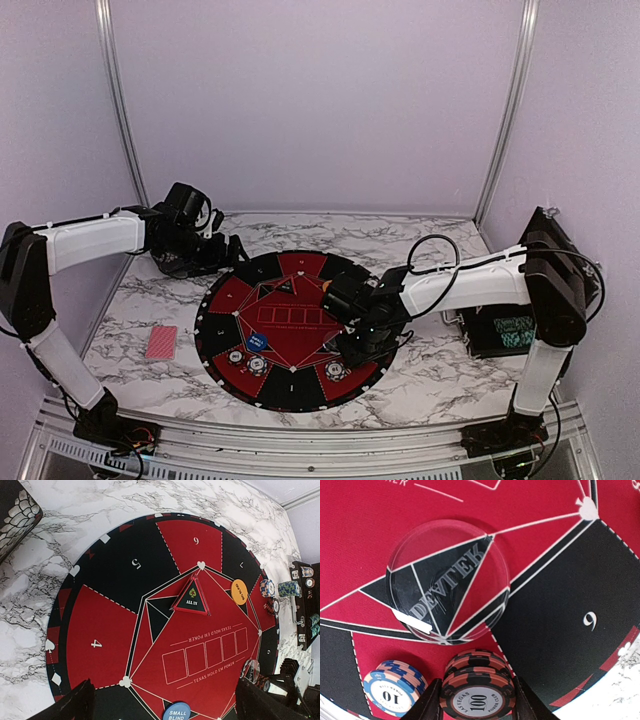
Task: Distribute texas hold em gaming equipment
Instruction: Place the poker chips pile in the dealer area.
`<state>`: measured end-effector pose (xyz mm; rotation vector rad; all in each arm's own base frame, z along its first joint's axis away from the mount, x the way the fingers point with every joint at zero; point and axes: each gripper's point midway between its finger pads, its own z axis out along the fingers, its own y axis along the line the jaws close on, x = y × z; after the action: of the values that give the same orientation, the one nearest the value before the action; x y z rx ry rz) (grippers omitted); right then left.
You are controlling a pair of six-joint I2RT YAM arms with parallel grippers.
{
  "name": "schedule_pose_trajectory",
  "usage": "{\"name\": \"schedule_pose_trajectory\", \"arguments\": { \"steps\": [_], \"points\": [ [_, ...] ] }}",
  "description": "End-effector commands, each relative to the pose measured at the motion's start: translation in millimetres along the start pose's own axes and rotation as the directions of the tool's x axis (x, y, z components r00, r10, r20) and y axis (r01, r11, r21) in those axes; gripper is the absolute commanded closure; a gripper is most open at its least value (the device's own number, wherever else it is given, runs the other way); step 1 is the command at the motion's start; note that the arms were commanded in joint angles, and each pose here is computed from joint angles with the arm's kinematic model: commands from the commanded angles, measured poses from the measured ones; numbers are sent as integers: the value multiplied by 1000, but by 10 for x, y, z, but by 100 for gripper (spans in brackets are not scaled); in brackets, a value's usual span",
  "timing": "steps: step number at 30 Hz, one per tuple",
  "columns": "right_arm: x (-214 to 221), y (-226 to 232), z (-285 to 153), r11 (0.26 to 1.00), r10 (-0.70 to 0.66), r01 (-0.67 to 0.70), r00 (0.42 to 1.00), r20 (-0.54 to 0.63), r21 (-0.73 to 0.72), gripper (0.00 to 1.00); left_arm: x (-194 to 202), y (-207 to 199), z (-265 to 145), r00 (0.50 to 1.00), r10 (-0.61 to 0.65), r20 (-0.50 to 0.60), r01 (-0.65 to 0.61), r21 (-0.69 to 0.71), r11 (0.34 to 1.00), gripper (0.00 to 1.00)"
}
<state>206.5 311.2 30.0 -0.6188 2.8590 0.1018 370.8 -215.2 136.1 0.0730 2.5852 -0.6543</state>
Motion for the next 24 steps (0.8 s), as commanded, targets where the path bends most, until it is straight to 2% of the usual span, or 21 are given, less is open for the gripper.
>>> {"name": "schedule_pose_trajectory", "arguments": {
  "steps": [1, 24],
  "points": [
    [-113, 127, -91, 1000, -6, 7, 999, 34, -29, 56, -35, -14, -27, 1000, 2, 12, -2, 8, 1000, 1],
    [-176, 143, -198, 999, -6, 8, 998, 57, -33, 55, -36, -12, -29, 1000, -1, 11, 1, 9, 1000, 1]
  ]
}}
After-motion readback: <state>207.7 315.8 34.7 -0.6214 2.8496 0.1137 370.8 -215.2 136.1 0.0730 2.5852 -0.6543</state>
